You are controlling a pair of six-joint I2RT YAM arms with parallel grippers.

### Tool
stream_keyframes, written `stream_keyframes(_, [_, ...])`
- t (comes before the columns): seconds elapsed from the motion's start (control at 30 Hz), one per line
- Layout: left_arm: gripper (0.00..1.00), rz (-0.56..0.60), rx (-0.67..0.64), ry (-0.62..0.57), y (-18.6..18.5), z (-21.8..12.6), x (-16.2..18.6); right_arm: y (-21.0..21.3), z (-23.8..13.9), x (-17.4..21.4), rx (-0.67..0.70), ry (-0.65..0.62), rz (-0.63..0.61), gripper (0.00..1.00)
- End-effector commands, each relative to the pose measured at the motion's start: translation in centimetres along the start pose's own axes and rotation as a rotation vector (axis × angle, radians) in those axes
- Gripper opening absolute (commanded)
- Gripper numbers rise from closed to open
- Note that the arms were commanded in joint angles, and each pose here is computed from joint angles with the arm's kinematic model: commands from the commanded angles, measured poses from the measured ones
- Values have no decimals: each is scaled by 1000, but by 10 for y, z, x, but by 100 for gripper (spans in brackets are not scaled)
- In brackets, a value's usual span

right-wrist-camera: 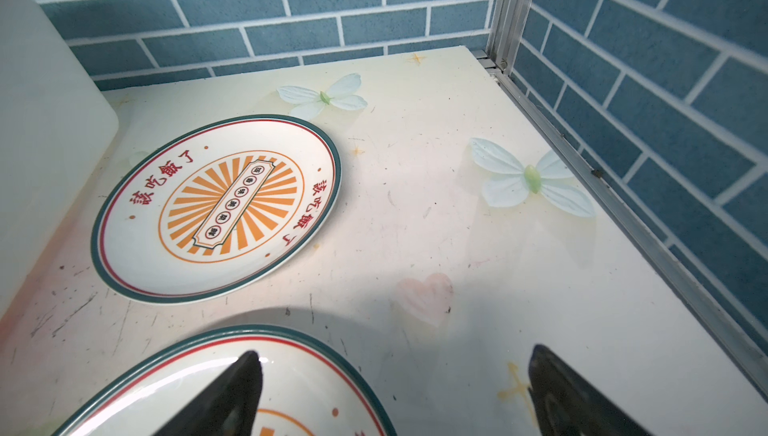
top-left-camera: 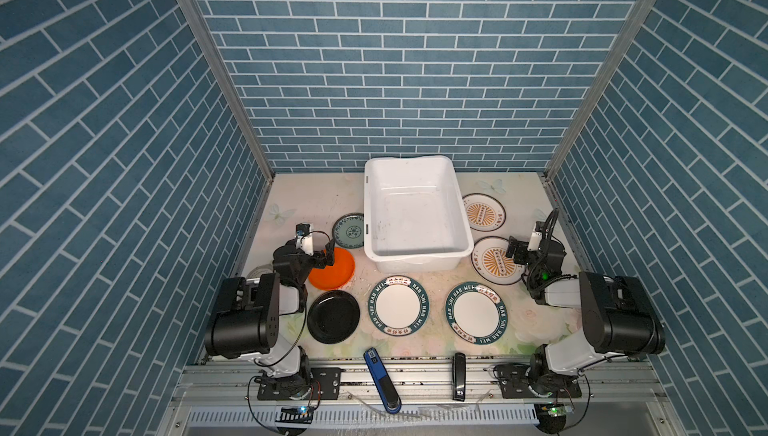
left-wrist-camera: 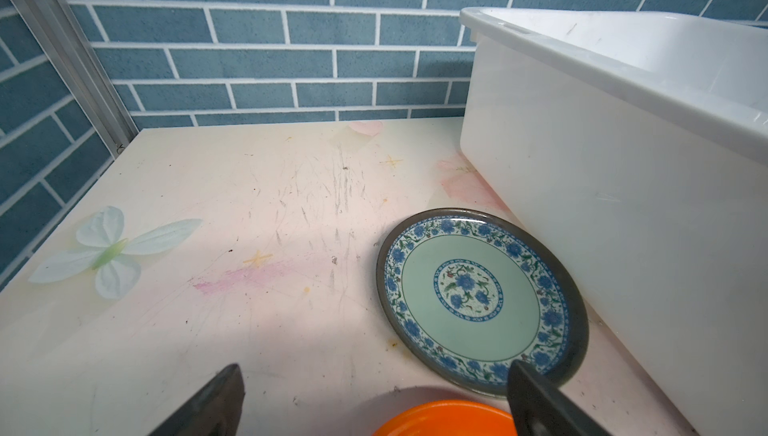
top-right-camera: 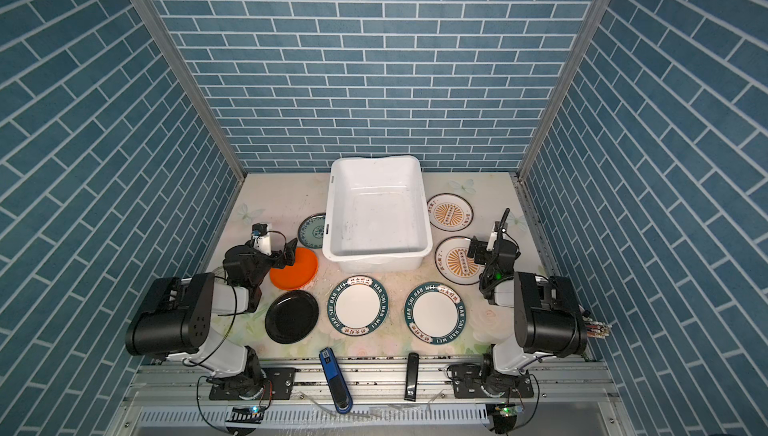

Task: Place the plates into the plastic bin on the countertop

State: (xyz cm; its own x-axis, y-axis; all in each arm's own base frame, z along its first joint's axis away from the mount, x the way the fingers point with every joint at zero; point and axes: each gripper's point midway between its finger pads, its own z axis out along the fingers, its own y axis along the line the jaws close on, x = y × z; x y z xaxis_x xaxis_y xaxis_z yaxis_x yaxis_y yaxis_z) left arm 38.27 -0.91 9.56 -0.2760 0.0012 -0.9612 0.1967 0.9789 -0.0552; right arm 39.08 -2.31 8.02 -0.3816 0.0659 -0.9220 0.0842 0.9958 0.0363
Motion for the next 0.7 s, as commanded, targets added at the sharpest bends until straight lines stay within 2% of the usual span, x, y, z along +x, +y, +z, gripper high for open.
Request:
stream_keyframes(0.0, [100,14,16,-11,-3,1,-7,4,2,-9,-14,-18,-50,99])
stream_keyframes(0.67, [100,13,15,-11,-3,1,-7,5,1,-8,-19,-16,-48,99])
